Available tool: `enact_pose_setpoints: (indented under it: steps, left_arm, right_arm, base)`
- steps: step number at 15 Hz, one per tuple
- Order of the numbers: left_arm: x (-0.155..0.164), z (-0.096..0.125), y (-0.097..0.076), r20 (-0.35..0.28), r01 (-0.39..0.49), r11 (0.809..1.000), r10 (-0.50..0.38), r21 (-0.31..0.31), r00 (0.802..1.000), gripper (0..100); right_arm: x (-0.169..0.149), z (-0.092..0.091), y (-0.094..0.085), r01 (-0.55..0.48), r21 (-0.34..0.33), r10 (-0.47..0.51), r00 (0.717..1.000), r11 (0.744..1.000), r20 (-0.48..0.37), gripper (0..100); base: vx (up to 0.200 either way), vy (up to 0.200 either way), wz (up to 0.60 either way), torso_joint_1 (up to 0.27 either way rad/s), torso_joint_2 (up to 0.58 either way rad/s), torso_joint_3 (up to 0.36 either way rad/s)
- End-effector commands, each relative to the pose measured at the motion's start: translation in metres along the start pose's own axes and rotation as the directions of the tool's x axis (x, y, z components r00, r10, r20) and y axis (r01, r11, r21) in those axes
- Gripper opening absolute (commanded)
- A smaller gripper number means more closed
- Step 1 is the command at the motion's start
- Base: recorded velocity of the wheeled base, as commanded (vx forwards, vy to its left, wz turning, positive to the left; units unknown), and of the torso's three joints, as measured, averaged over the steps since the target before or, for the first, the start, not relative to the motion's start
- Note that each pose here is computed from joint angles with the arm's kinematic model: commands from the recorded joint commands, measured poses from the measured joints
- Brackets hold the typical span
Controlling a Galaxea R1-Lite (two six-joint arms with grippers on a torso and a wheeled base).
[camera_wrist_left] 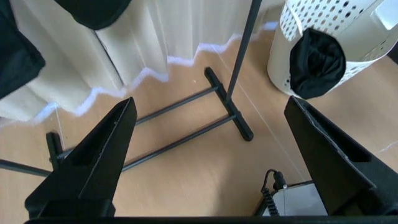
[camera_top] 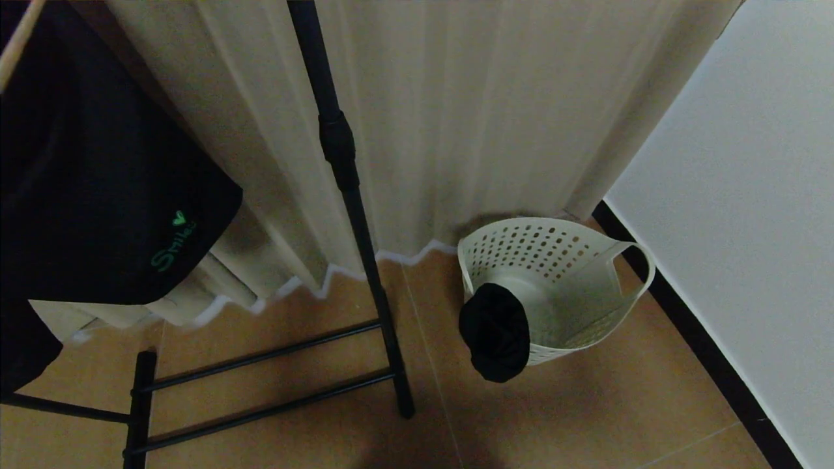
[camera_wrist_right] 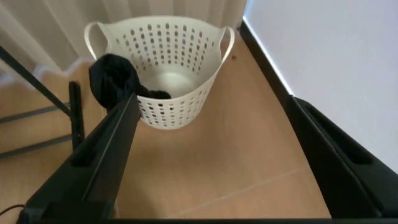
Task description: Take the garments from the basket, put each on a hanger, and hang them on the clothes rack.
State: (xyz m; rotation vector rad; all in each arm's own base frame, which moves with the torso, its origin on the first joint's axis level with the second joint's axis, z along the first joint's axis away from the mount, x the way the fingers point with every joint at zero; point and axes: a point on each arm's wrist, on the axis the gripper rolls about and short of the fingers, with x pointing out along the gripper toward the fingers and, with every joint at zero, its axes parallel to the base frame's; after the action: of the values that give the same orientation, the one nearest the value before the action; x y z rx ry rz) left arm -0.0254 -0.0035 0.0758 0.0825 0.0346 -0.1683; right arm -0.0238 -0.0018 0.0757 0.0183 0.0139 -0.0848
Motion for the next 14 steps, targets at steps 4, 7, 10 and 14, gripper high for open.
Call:
enact_pose_setpoints:
  steps: [4,7,10,14]
  left_arm:
    - [0.0,0.0,0.0,-0.001,0.002,1.0,-0.002,0.0,1.0,100]
    - [0.0,0.0,0.0,0.001,0.001,1.0,-0.001,0.0,1.0,100]
    - [0.0,0.0,0.0,0.001,0.001,1.0,-0.001,0.0,1.0,100]
    - [0.0,0.0,0.0,-0.001,-0.002,1.0,0.002,-0.008,1.0,100]
  right_arm:
    - [0.031,0.045,0.005,-0.155,-0.015,0.147,0.963,0.988,-0.225,100]
    - [0.117,0.072,0.034,-0.243,-0.033,0.204,0.873,0.969,-0.444,100]
    - [0.196,0.072,0.059,-0.288,-0.119,0.194,0.846,0.95,-0.496,100]
    - [0.306,0.056,0.097,-0.406,-0.295,0.198,0.816,0.865,-0.543,100]
  base:
    - [0.0,0.0,0.0,0.007,0.0,-0.155]
    - [0.0,0.0,0.0,0.0,0.0,0.0]
    - [0.0,0.0,0.0,0.0,0.0,0.0]
    - [0.0,0.0,0.0,0.0,0.0,0.0]
